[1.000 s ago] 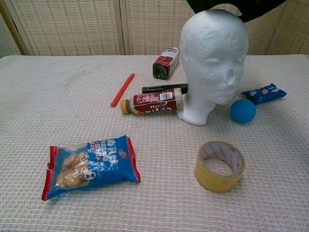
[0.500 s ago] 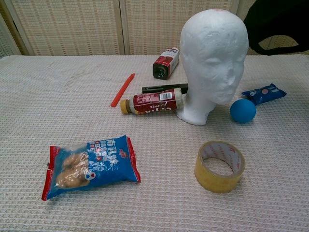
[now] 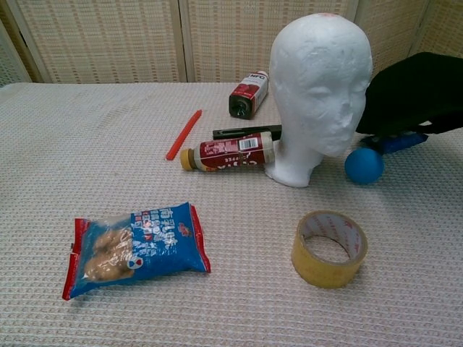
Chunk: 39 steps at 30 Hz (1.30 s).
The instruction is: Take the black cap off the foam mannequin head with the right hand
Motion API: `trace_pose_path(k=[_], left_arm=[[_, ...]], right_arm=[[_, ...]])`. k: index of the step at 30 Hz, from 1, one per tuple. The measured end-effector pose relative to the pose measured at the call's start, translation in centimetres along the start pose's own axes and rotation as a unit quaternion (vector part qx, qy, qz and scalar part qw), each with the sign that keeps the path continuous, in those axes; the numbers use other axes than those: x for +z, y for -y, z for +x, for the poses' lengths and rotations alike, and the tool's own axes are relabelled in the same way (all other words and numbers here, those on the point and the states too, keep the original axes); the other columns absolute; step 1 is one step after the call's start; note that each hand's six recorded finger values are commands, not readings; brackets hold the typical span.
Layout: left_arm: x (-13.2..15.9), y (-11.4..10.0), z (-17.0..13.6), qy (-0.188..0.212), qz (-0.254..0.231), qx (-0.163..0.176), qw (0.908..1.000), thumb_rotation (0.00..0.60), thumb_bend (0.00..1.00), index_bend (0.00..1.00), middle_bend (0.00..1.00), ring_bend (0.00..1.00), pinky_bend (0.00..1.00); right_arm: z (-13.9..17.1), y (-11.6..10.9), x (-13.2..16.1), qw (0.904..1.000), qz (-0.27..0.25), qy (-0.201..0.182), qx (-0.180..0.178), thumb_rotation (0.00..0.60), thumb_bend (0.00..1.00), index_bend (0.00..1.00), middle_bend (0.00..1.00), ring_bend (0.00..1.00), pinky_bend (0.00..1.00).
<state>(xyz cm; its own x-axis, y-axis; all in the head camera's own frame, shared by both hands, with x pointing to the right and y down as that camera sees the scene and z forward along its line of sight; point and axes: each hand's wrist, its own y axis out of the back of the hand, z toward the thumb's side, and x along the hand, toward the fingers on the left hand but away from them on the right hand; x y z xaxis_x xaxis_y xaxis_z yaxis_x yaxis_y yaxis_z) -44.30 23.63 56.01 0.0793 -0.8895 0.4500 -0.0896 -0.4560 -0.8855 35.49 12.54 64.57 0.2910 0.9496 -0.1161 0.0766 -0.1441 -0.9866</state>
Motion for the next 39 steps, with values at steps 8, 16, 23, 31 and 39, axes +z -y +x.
trace_pose_path(k=[8, 16, 23, 31, 39], left_arm=[[-0.3, -0.2, -0.2, -0.004, 0.003, -0.003, 1.0, 0.6, 0.08, 0.17, 0.15, 0.13, 0.22], [-0.2, -0.1, -0.2, -0.002, 0.003, -0.002, 1.0, 0.6, 0.08, 0.17, 0.15, 0.13, 0.22], [-0.1, 0.0, 0.0, -0.001, 0.005, -0.003, 1.0, 0.6, 0.08, 0.17, 0.15, 0.13, 0.22], [0.0, 0.3, 0.3, -0.004, 0.008, 0.007, 0.9999, 0.6, 0.08, 0.17, 0.15, 0.13, 0.22], [0.2, 0.5, 0.3, -0.009, 0.004, 0.019, 0.9998, 0.6, 0.08, 0.17, 0.15, 0.13, 0.22]], right_arm=[[1.4, 3.7, 1.8, 0.9982, -0.01, -0.007, 0.058, 0.6, 0.08, 0.09, 0.4, 0.37, 0.59], [2.8, 3.2, 2.3, 0.9925, -0.04, 0.011, 0.115, 0.576, 0.0, 0.0, 0.0, 0.0, 0.14], [4.9, -1.5, 0.5, 0.9938, -0.031, 0.029, 0.103, 0.593, 0.0, 0.0, 0.05, 0.05, 0.17], [7.6, -6.5, -1.8, 0.9953, 0.011, 0.066, 0.07, 0.6, 0.02, 0.21, 0.3, 0.27, 0.38], [11.9, -8.6, -3.4, 0.9872, 0.01, 0.107, 0.118, 0.6, 0.02, 0.22, 0.3, 0.26, 0.38]])
